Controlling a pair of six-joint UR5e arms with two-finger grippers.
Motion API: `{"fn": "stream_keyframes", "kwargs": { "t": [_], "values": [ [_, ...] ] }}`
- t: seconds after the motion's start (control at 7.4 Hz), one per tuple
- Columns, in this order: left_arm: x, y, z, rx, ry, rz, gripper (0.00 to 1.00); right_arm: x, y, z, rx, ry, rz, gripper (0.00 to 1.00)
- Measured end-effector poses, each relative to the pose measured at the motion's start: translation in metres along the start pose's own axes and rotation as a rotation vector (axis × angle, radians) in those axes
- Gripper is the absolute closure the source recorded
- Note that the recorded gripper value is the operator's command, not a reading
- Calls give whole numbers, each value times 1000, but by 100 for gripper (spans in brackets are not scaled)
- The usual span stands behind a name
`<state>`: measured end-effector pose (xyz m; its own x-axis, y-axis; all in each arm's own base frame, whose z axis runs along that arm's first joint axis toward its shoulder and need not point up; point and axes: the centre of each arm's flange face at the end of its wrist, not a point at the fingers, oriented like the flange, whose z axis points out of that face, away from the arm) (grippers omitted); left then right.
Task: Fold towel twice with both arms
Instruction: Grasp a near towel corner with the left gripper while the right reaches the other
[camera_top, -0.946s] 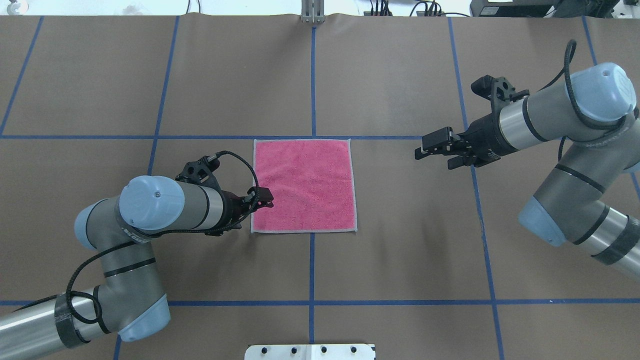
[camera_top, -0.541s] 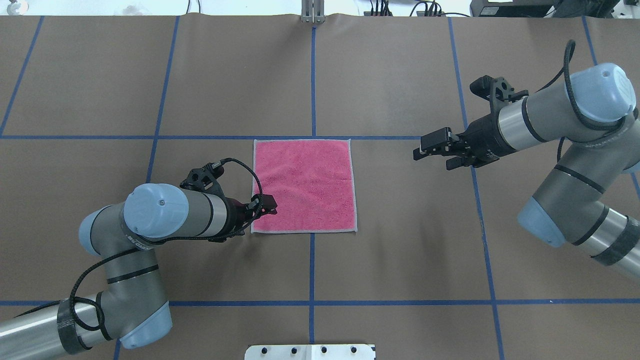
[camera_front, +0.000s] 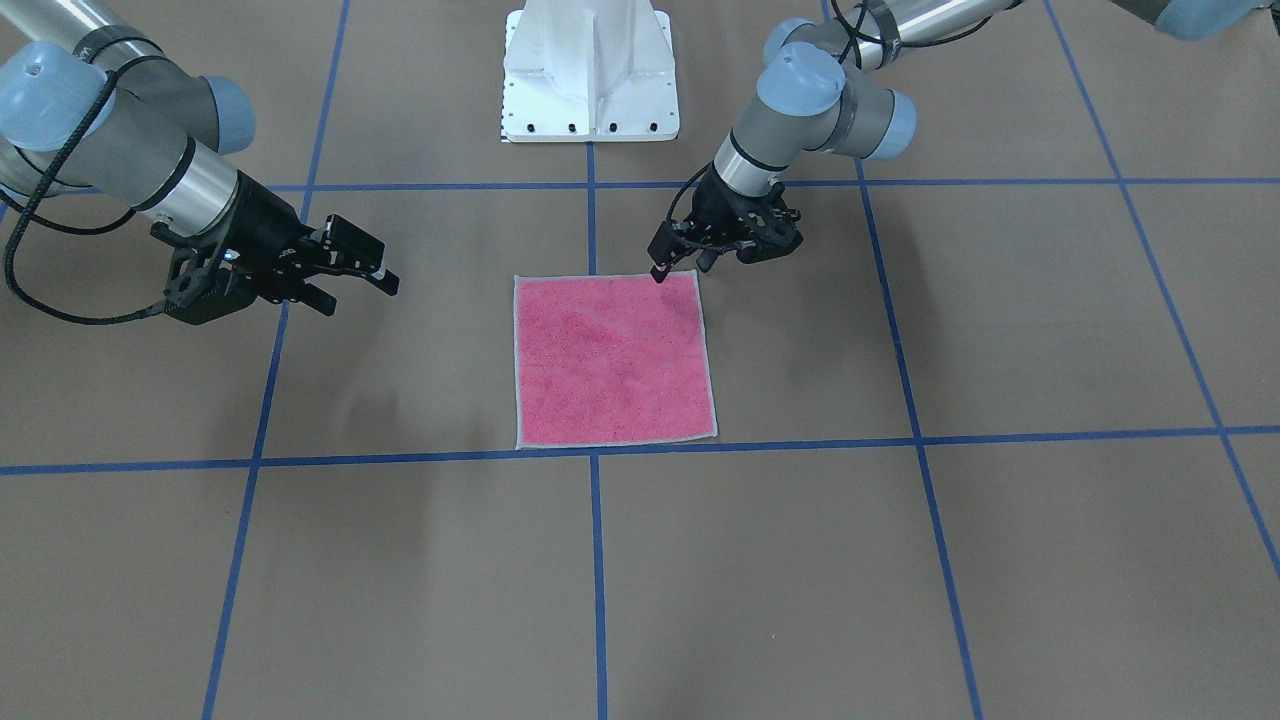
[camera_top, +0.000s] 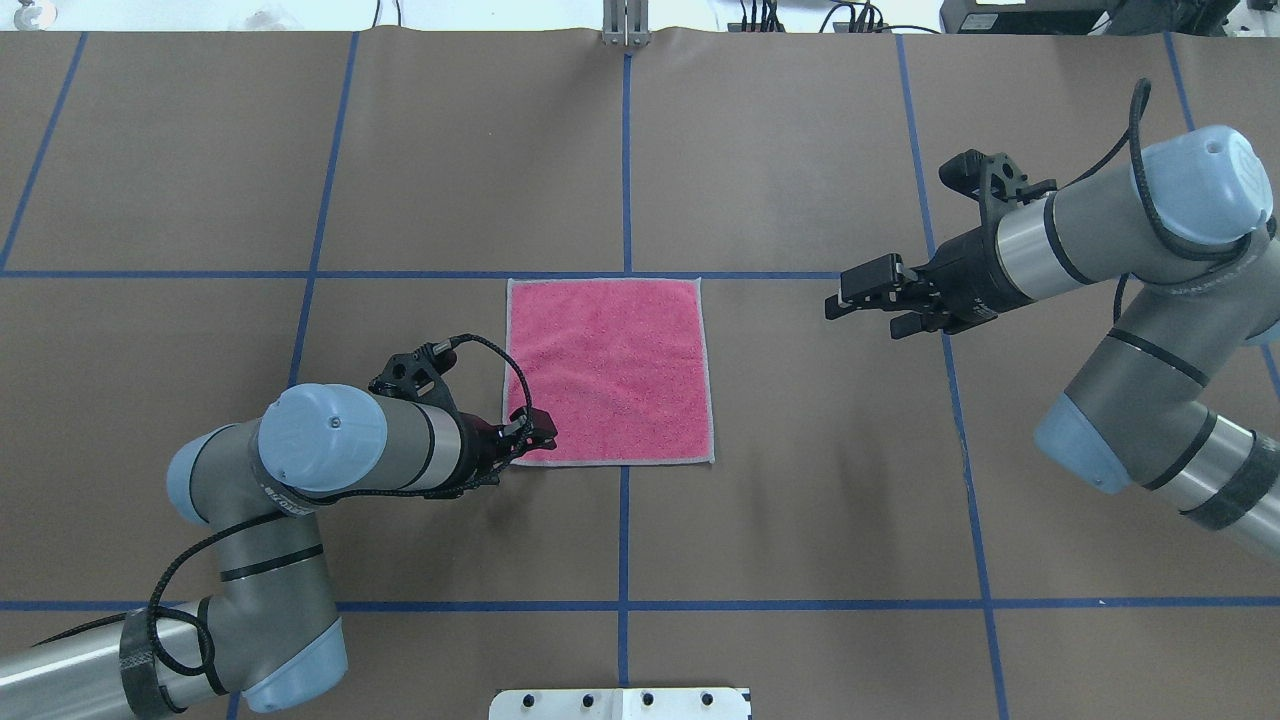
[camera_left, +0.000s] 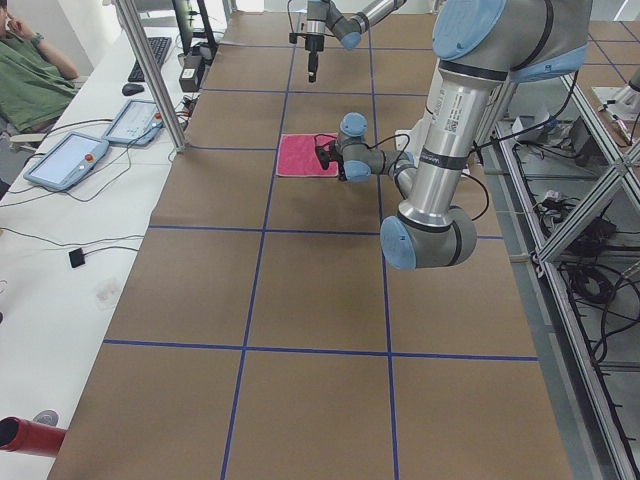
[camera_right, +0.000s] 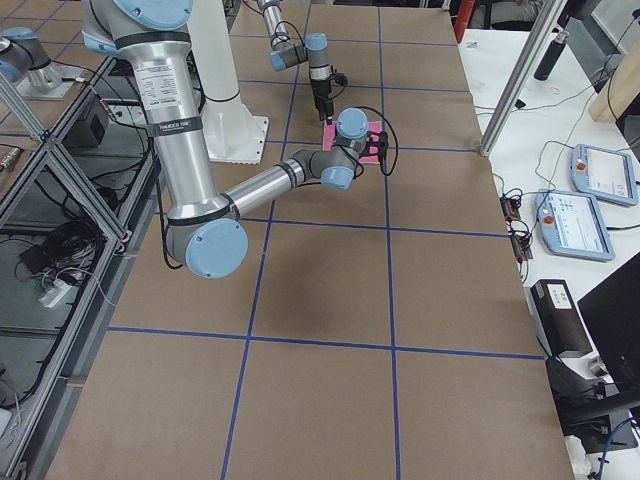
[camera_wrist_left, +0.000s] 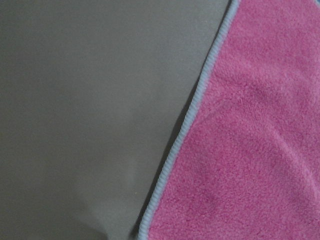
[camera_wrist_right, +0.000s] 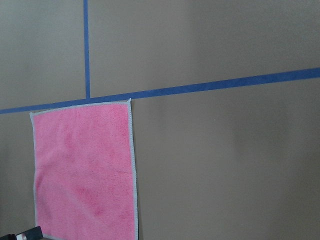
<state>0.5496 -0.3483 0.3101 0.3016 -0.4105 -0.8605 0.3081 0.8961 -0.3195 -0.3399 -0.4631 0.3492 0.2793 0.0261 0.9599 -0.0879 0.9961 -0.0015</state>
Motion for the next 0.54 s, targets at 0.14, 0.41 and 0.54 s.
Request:
{"fn": "stream_keyframes", "kwargs": {
  "t": [0.14, 0.41, 0.54],
  "values": [
    [0, 0, 0, -1, 0, 0, 40, 0, 0, 0, 1, -2, -1, 0],
    [0, 1, 0, -2, 0, 2, 55, 1, 0, -1, 2, -3, -1, 0],
    [0, 1, -1, -3, 1, 2, 71, 1, 0, -1, 2, -2, -1, 0]
  ]
}}
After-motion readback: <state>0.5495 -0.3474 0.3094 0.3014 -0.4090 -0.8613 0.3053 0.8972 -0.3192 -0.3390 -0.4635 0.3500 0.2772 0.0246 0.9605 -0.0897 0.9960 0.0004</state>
